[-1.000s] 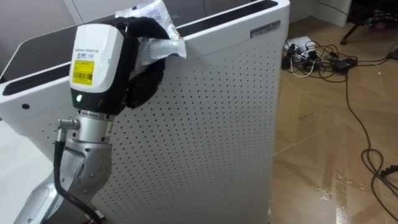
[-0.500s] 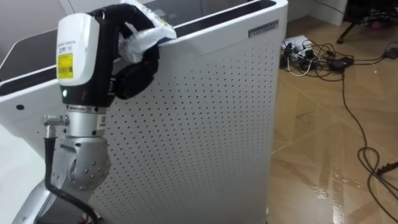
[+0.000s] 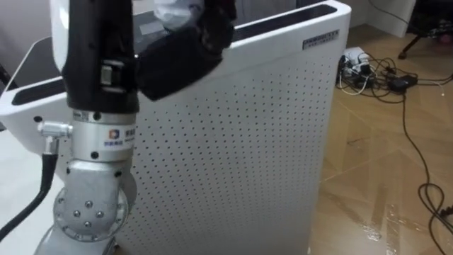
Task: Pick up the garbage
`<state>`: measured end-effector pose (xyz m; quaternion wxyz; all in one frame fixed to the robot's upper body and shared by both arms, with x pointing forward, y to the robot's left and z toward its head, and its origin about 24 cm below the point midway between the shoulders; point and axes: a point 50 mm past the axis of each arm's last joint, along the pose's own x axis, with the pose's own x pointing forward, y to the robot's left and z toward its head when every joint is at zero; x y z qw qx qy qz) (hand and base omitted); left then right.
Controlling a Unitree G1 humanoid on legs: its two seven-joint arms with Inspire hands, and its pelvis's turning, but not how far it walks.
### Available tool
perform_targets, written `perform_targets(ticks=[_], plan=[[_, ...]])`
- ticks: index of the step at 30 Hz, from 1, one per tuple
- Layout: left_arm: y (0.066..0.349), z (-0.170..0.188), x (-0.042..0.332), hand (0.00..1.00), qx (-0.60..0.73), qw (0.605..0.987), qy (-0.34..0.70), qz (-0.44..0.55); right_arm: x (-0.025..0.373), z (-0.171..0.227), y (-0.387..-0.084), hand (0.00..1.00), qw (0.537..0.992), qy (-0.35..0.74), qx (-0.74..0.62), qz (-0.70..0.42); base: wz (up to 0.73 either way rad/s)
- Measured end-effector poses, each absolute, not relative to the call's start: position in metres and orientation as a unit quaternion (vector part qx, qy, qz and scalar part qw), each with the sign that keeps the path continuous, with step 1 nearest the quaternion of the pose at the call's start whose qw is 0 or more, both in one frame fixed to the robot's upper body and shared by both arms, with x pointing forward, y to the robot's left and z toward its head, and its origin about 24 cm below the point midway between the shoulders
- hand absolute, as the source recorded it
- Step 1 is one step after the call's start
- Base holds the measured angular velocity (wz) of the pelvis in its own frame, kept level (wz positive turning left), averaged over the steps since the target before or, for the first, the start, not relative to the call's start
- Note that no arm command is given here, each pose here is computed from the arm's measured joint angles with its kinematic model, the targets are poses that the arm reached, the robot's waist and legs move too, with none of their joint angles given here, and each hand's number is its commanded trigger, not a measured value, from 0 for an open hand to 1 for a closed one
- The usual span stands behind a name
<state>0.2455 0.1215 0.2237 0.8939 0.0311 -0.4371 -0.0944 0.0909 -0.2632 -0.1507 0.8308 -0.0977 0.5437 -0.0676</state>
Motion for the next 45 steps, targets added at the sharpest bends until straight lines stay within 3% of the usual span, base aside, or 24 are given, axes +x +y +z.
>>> perform_targets(ticks=[8, 18, 25, 36, 40, 45], plan=[[0.111, 0.224, 0.24, 1.0, -0.023, 0.885, -0.411, -0.218, 0.093, -0.153, -0.255, 1.0, 0.831, 0.544, -0.101, -0.05, 0.01], [0.109, 0.201, 0.251, 1.0, -0.013, 0.905, -0.352, -0.238, 0.104, -0.152, -0.251, 1.0, 0.831, 0.545, -0.105, -0.034, 0.02], [0.119, 0.127, 0.267, 1.0, -0.006, 0.959, -0.188, -0.214, 0.119, -0.149, -0.247, 1.0, 0.839, 0.533, -0.11, -0.025, 0.05], [0.112, 0.048, 0.268, 1.0, 0.081, 0.969, -0.037, -0.229, 0.139, -0.147, -0.233, 1.0, 0.85, 0.515, -0.113, -0.015, 0.13], [0.119, 0.011, 0.266, 1.0, 0.076, 0.974, 0.036, -0.21, 0.163, -0.139, -0.227, 1.0, 0.865, 0.485, -0.128, 0.002, -0.34], [0.108, -0.018, 0.251, 1.0, 0.062, 0.968, 0.095, -0.223, 0.165, -0.141, -0.21, 1.0, 0.871, 0.477, -0.116, 0.014, 0.13]])
